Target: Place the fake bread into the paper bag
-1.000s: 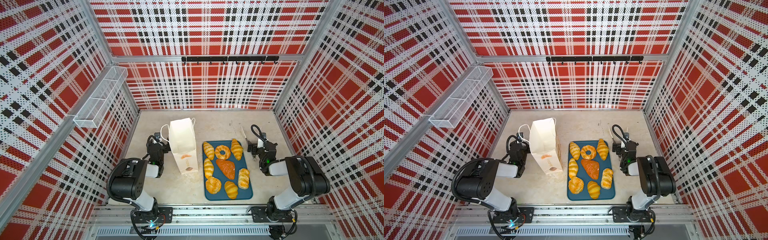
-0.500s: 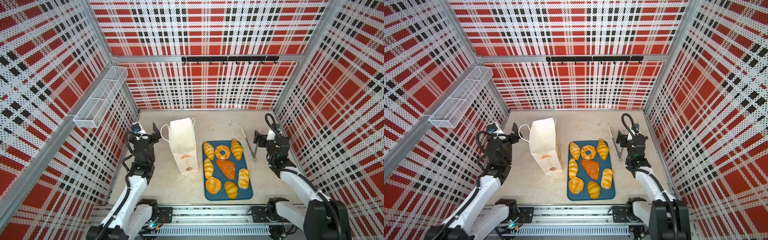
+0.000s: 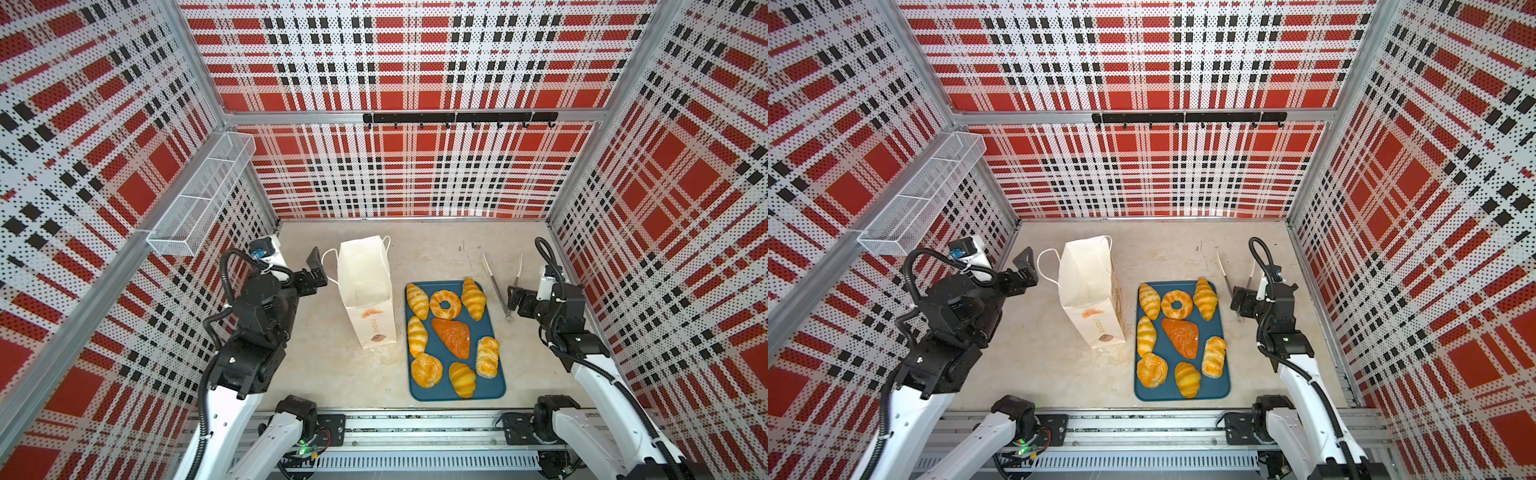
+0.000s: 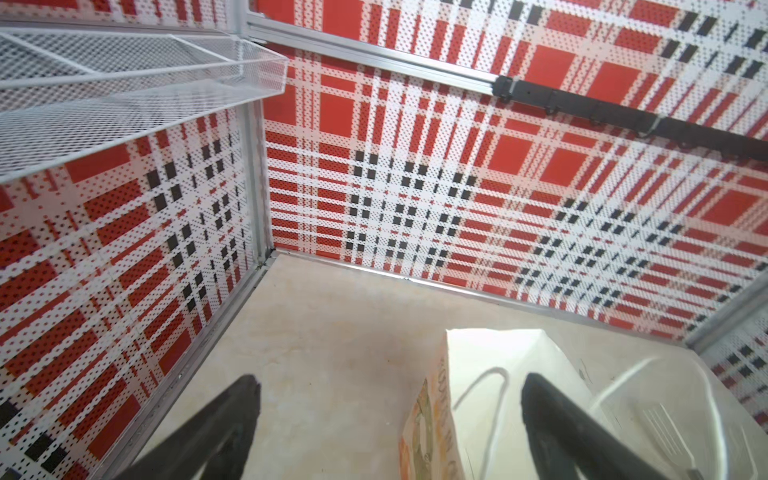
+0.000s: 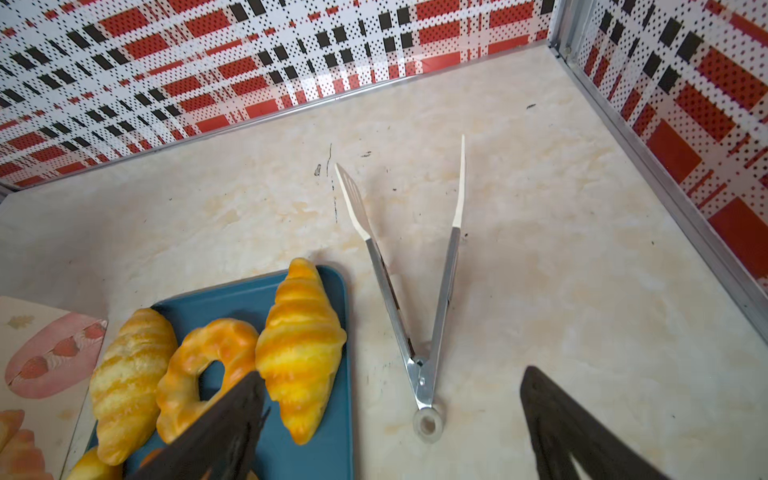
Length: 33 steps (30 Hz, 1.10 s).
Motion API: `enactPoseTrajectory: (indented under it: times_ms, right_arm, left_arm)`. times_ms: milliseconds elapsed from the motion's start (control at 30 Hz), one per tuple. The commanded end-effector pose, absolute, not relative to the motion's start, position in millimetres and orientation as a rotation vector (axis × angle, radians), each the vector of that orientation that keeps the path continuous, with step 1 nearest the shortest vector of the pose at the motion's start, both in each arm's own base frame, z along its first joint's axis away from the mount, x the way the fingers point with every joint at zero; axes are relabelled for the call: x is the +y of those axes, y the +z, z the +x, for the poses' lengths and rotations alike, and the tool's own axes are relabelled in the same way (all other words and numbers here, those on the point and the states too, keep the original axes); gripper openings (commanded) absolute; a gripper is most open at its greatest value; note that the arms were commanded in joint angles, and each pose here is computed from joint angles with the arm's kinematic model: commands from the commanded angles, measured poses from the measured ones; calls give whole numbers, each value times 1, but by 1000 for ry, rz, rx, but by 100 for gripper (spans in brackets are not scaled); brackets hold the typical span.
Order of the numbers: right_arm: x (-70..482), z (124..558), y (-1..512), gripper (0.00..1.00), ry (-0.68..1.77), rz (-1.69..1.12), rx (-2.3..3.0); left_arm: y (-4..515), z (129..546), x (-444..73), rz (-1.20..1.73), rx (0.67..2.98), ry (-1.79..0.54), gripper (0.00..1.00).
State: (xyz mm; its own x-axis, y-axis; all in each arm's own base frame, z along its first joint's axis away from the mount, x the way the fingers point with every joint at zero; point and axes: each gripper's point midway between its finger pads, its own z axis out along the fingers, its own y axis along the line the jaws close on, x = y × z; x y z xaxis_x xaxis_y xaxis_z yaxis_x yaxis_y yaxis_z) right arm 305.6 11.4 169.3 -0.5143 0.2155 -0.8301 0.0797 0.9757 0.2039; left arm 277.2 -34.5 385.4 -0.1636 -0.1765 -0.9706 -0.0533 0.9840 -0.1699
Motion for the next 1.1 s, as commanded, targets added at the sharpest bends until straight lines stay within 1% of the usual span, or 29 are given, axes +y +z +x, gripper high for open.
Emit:
enactPoseTrajectory:
  times_ms: [0, 133, 267, 500, 933, 1067]
  right_arm:
    - [10, 297, 165, 95, 149, 221, 2154]
    - [6, 292, 159, 95, 100, 225, 2193]
    - [3, 289, 157, 94, 78, 223, 2201]
    - [2, 290, 159, 94, 68, 223, 2196]
    - [0, 291, 156, 95, 52, 224, 2211]
    - [-1, 291, 156, 95, 43, 226, 2213]
  left_arm:
    - [354, 275, -53, -93, 1930, -42, 99]
    - [349, 276, -67, -50, 1984, 102, 100]
    - [332, 276, -82, -64, 2064, 59, 99]
    - [313, 270, -80, -133, 2128, 40, 93]
    - [273, 278, -96, -136, 2254, -53, 77]
    - [269, 283, -94, -147, 2265, -57, 68]
